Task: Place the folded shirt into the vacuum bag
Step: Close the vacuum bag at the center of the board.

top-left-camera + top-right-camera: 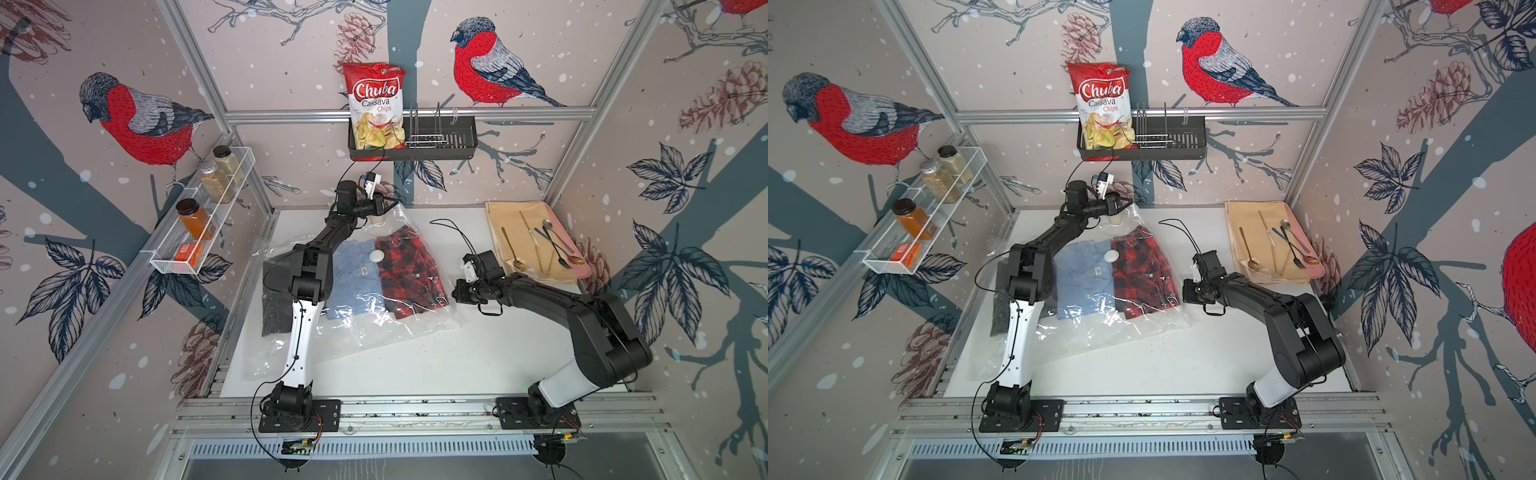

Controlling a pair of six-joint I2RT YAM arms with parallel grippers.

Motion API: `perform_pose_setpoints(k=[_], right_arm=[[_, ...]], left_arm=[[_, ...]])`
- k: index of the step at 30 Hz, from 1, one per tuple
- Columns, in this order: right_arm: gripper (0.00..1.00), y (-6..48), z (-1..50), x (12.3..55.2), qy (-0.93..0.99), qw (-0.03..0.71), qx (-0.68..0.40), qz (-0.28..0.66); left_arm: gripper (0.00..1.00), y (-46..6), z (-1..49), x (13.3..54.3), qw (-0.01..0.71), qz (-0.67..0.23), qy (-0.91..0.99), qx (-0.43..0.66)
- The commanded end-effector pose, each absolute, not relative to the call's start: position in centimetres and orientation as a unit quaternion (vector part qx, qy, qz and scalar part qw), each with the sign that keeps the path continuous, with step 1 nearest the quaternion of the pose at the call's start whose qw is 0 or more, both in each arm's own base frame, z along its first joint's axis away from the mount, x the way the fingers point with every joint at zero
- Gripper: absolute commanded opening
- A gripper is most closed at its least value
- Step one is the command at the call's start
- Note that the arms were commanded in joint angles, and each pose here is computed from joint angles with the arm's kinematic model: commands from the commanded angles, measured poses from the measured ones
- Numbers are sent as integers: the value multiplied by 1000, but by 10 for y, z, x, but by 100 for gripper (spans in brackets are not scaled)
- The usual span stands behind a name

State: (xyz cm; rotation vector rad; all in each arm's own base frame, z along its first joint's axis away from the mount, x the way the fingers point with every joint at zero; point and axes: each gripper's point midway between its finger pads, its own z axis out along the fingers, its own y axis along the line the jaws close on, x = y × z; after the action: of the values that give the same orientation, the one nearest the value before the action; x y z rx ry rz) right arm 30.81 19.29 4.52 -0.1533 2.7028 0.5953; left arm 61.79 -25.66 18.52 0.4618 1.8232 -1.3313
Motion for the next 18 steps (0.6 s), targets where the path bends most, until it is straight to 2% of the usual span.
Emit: perform_pose_setpoints(k=[1, 18], right_arm=[[8, 172, 27, 275, 980, 113, -37, 161], [9, 174, 28, 260, 981, 104, -41, 161]], left_arm=[[0, -241, 197, 642, 467, -487, 721, 156], [0, -238, 188, 648, 467, -480, 729, 141]])
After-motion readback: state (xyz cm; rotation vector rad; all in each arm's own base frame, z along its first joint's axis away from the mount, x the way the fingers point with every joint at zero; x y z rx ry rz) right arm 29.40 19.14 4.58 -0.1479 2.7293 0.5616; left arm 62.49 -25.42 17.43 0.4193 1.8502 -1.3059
